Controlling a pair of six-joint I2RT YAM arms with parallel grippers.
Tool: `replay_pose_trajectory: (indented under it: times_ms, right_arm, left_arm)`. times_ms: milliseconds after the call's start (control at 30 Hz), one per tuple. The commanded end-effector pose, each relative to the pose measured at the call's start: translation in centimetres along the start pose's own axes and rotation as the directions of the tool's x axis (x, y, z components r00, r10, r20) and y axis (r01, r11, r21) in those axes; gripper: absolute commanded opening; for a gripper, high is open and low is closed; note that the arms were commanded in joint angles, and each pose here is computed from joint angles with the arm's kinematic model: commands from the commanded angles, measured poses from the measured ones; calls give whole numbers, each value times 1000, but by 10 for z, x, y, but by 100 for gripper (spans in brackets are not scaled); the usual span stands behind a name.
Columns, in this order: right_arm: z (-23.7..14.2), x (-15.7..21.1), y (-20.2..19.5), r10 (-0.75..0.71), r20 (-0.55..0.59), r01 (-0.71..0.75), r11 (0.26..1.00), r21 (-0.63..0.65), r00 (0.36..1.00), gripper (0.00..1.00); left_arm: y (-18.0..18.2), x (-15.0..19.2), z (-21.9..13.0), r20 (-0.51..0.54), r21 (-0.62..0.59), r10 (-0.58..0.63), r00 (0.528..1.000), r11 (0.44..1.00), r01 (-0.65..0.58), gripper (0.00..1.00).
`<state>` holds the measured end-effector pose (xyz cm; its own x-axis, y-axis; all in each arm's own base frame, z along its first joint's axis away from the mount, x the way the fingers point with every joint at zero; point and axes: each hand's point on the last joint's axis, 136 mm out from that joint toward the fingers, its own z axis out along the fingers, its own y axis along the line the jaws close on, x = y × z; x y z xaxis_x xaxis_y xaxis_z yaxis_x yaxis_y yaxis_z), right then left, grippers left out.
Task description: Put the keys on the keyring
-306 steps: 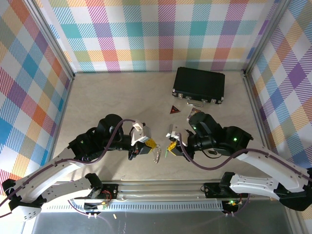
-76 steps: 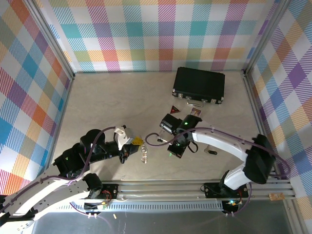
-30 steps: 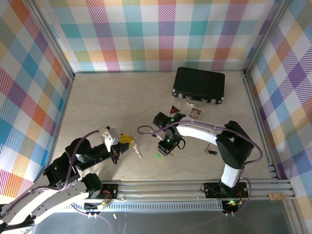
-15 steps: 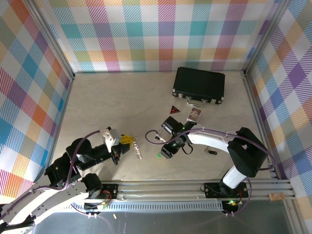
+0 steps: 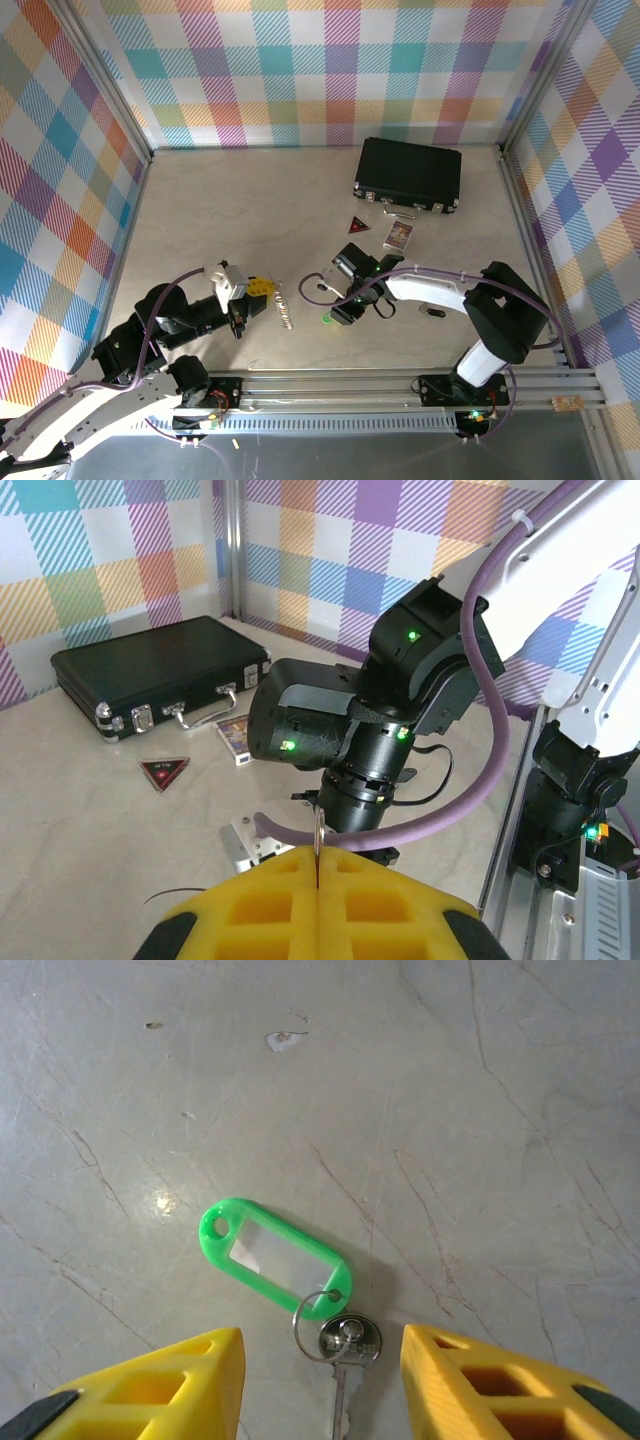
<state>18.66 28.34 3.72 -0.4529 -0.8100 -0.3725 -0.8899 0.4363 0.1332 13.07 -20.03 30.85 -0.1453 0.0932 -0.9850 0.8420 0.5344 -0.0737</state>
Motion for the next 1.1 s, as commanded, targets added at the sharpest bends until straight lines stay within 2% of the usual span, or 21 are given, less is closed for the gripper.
replay_pose_trajectory:
  times_ms: [0,367,867,1067]
  right_arm:
    - [4,0,4,-47,-38,47,999,11,998,43]
    - [12,6,1,-67,-96,70,997,35,993,34]
    - [15,7,-1,-74,-115,80,996,48,991,9]
    - [15,7,0,-81,-113,87,995,49,990,3]
  left_arm:
    - [-6,-15,-5,67,29,-6,998,1000,4,0]
    - [-6,-17,-7,75,29,-4,997,1000,2,0]
    - [-5,-17,-6,79,24,-7,997,1000,5,0]
    - [-5,-16,-6,76,22,-11,997,1000,9,0]
